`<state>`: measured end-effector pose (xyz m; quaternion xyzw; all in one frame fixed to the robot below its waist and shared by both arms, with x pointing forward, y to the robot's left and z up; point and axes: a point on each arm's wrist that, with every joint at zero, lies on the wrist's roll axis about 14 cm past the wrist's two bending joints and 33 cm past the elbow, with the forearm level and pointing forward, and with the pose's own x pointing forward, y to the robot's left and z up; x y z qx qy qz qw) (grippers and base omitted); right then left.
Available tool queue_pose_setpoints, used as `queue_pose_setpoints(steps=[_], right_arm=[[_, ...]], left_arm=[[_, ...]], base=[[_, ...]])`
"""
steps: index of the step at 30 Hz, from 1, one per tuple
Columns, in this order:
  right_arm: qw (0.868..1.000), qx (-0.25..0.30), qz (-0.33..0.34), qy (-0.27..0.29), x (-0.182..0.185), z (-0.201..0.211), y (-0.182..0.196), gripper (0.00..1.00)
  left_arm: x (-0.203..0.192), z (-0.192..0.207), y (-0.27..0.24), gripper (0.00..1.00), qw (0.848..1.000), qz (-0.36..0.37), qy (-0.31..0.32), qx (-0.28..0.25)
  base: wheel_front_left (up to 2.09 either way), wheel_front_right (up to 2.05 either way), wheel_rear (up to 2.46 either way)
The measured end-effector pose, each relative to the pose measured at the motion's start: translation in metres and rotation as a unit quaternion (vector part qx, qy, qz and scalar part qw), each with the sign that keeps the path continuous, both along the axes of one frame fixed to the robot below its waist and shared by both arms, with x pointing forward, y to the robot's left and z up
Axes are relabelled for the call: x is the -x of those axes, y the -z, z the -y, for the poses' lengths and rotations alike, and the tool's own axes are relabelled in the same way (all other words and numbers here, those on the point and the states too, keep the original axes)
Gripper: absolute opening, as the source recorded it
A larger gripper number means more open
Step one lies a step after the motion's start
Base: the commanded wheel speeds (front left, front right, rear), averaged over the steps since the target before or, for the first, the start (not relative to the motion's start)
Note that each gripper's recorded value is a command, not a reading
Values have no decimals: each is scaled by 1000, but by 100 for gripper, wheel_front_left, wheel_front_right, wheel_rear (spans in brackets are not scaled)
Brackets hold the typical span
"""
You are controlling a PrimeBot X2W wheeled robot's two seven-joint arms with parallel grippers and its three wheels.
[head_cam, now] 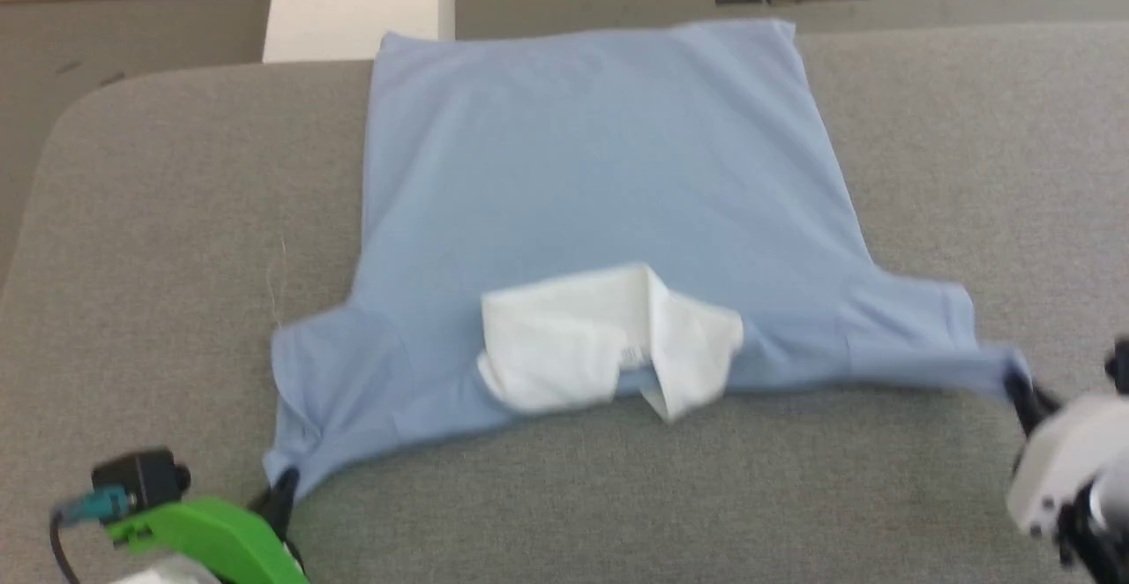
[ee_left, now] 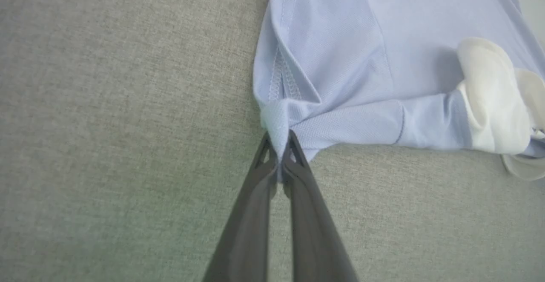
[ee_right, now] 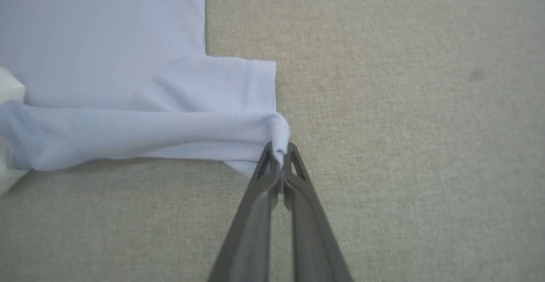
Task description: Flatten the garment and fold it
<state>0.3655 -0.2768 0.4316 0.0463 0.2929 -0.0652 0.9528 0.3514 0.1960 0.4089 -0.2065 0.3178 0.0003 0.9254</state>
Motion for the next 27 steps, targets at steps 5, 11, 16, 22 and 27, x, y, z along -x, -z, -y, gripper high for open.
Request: queue_pose_setpoints(steps=[5,11,16,22,27], right_arm=[[995,-47,-71,55,51,1,27,0],[985,-67,-136,78,90,3,49,0],[978,-104,-158,83,103,-8,73,0],[981,-109,-141,81,98,-11,78,48],[988,-97,-95,70,82,-13,63,100]], left_arm=[[33,-5,7,0,999,-24,-25,5],[55,-5,15,0,996,-38,-64,42],[70,-5,28,0,995,-61,-71,43],[68,-4,25,0,995,-41,-78,50],[67,-6,20,0,995,-21,-80,50]], base=[[0,0,0],[0,0,0],[0,0,0],[0,0,0],[0,0,0]])
